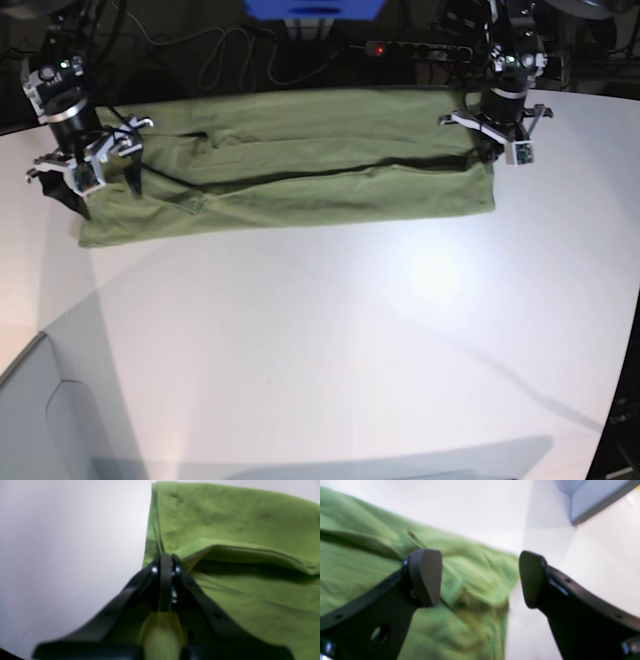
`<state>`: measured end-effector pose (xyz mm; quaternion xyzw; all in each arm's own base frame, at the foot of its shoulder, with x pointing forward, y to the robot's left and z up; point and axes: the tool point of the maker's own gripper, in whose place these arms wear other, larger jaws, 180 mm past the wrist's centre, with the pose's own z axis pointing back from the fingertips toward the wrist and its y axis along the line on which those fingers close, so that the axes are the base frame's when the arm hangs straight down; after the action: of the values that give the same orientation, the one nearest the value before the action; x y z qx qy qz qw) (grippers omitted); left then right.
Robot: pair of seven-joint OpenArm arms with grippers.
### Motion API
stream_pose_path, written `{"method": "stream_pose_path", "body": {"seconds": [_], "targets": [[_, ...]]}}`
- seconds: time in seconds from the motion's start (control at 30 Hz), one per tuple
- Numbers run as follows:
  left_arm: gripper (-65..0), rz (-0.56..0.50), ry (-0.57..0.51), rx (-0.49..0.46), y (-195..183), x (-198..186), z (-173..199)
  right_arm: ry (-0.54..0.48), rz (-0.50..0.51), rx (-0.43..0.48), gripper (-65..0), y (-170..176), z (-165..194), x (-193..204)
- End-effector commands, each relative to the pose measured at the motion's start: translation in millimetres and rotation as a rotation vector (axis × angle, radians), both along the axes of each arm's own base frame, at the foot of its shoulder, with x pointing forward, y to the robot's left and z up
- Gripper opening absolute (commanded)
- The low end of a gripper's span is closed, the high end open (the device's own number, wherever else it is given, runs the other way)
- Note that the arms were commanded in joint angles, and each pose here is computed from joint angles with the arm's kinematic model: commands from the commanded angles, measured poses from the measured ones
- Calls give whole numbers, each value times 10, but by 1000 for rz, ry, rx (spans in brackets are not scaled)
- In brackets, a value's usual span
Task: Fold the T-shirt properly
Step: 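Adjust the right gripper's hold on the strip end, left gripper holding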
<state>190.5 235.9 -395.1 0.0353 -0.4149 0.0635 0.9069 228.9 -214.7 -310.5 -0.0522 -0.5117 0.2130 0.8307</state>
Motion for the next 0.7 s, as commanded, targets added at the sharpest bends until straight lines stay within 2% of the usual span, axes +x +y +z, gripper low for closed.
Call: {"method": "stream_pose_path", "body": {"seconds": [0.0, 0.1, 0.2, 0.27, 0.37, 0.4, 0.5, 0.57, 0.67], "targets": [[-650, -5, -44, 12, 20, 63, 116, -59, 33, 5, -187, 70, 172, 62], [-650, -7, -44, 14, 22, 65, 121, -88, 95, 31, -189, 315, 227, 197], [-650, -7, -44, 15, 25, 66, 122, -21, 127, 41, -222, 483, 66, 264], [-650, -8, -44, 16, 28, 67, 124, 31, 132, 31, -297, 532, -36, 344], [-641, -9, -45, 16, 27, 70, 129, 100, 129, 21, -454, 555, -198, 433], [-613, -9, -44, 16, 27, 68, 127, 116, 132, 19, -500, 573, -232, 446], [-515, -6, -41, 15, 26, 63, 121, 158, 149, 24, -577, 639, -354, 441], [-466, -5, -41, 15, 28, 63, 121, 175, 169, 32, -597, 708, -421, 452], [-455, -4, -44, 16, 30, 67, 128, 220, 174, 46, -594, 736, -580, 427]]}}
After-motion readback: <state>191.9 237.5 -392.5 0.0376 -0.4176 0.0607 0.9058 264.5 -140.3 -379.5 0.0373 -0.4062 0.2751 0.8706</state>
